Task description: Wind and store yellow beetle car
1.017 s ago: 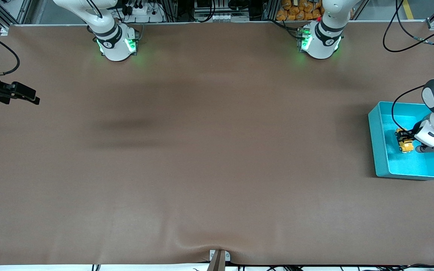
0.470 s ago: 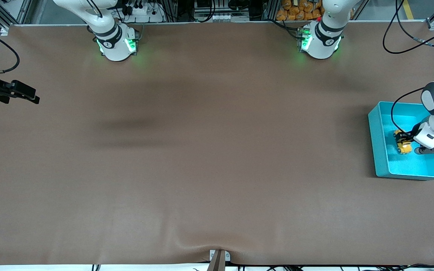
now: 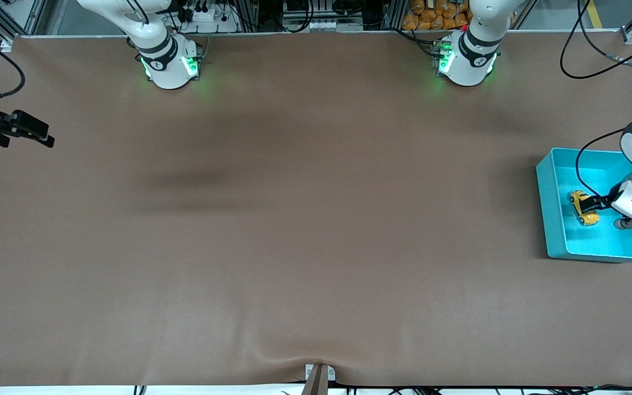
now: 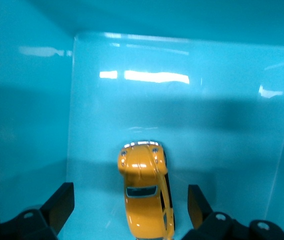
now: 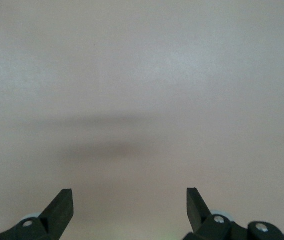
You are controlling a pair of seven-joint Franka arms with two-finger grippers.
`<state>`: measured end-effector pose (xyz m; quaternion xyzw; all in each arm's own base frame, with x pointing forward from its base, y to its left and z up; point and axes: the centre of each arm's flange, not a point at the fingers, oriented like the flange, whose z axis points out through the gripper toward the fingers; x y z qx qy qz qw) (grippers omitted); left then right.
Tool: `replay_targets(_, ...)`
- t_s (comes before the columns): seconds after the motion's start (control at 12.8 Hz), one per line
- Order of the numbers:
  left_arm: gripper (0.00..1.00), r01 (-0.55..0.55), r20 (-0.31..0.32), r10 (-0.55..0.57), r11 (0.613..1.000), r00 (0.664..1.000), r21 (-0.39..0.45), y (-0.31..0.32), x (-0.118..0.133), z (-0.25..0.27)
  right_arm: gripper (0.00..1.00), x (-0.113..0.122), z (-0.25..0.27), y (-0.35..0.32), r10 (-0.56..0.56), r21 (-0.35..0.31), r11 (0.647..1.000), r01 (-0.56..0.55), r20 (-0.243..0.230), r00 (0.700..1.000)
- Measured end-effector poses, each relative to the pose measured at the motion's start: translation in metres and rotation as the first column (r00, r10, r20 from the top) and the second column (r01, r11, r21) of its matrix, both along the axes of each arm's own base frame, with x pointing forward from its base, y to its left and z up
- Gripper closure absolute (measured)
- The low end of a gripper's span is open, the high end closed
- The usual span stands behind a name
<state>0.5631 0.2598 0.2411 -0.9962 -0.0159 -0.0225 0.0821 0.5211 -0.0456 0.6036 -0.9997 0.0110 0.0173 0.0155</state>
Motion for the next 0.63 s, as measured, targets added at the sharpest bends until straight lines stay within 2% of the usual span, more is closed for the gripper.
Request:
replay_targets(0.23,0.0,0.05,0.081,-0.053,0.998,0.995,0.042,-0.025,0.025,0.055,0.0,-0.005,0.008,0.005,0.009,0.0,1.0,-0.009,0.009,1.0)
replay_targets(0.31,0.0,0.067,0.09,-0.072,0.996,0.993,0.062,-0.037,0.029,0.077,0.0,-0.005,0.008,0.006,0.012,0.0,1.0,-0.012,0.008,1.0)
replay_targets(0.39,0.0,0.09,0.079,-0.096,0.993,0.992,0.083,-0.053,0.032,0.101,0.0,-0.005,0.008,0.009,0.017,0.0,1.0,-0.017,0.009,1.0)
replay_targets(0.55,0.0,0.145,0.009,-0.147,0.983,0.989,0.111,-0.102,0.037,0.16,0.0,-0.004,0.009,0.014,0.028,-0.001,1.0,-0.028,0.012,1.0)
replay_targets(0.63,0.0,0.145,-0.014,-0.145,0.986,0.989,0.085,-0.132,0.039,0.198,0.0,-0.004,0.01,0.015,0.029,-0.001,1.0,-0.029,0.012,1.0)
